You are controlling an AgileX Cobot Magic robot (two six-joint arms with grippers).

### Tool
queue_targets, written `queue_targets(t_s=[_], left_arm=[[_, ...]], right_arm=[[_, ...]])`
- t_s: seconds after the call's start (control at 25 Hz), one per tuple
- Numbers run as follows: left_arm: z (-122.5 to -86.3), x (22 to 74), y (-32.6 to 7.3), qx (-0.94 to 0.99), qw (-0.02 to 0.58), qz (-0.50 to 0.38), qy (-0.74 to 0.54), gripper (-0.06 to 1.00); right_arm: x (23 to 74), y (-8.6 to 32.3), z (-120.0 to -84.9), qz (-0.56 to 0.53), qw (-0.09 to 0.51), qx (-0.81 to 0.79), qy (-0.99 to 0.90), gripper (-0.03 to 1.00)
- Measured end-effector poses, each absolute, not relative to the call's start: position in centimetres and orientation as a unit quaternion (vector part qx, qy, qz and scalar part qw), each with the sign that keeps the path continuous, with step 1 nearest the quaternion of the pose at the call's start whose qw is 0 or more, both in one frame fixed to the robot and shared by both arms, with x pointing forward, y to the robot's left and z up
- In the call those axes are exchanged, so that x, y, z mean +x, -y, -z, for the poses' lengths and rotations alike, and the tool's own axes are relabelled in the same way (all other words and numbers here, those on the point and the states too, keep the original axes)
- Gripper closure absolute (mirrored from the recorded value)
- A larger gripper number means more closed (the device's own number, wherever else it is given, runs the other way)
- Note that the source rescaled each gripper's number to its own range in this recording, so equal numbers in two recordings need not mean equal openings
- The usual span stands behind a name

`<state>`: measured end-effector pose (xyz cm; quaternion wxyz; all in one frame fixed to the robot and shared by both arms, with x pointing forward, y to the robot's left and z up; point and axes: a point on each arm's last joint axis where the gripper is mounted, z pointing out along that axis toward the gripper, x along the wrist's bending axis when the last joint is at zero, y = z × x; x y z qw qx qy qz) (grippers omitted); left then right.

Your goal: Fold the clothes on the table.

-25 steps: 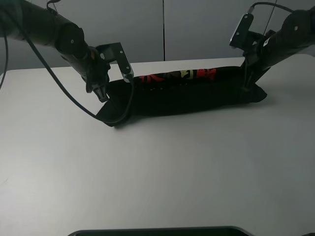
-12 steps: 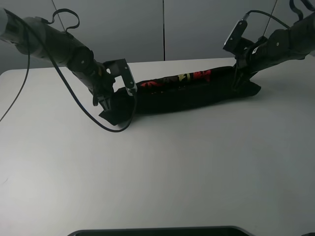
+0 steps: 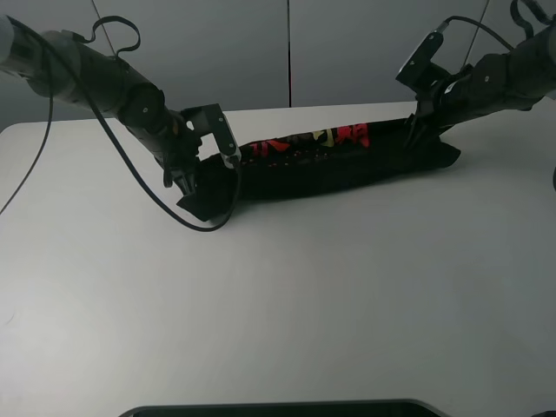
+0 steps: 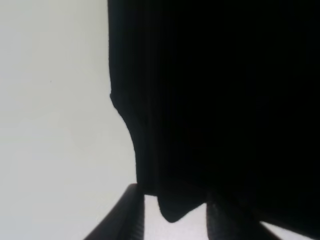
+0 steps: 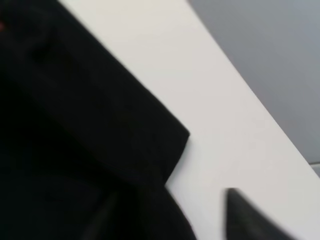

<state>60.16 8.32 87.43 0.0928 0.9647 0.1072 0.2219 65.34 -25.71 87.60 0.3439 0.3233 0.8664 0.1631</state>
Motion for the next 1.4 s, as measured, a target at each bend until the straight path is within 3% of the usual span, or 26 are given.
queue_targets(t_s=[0.12,0.24,0.44,0.68,0.92,1.4], left_arm=[[-87.4,60.1,-8.4,0.966,0.087,-0.218,-0.111,0.33],[-87.8,60.1,-8.5,0.965,0.088,-0.219,-0.117,0.24],[-92.4,60.0,-8.5,0.944,0.132,-0.25,-0.17,0.23],[-98.2,58.7,-9.5,0.902,0.182,-0.251,-0.3,0.23],[-98.7,57.9,-9.8,0.894,0.18,-0.214,-0.35,0.23],[-98.4,57.2,-10.0,0.895,0.156,-0.175,-0.379,0.23]], right_arm=[[65.4,25.9,-87.6,-0.173,0.339,0.361,-0.851,0.12],[65.4,25.9,-88.4,-0.184,0.343,0.38,-0.839,0.04],[65.3,26.0,-92.3,-0.227,0.352,0.444,-0.792,0.05],[64.3,27.8,-93.2,-0.241,0.275,0.517,-0.774,0.12],[63.7,31.2,-92.6,-0.238,0.219,0.58,-0.748,0.12],[63.4,30.3,-88.3,-0.254,0.097,0.607,-0.746,0.12]])
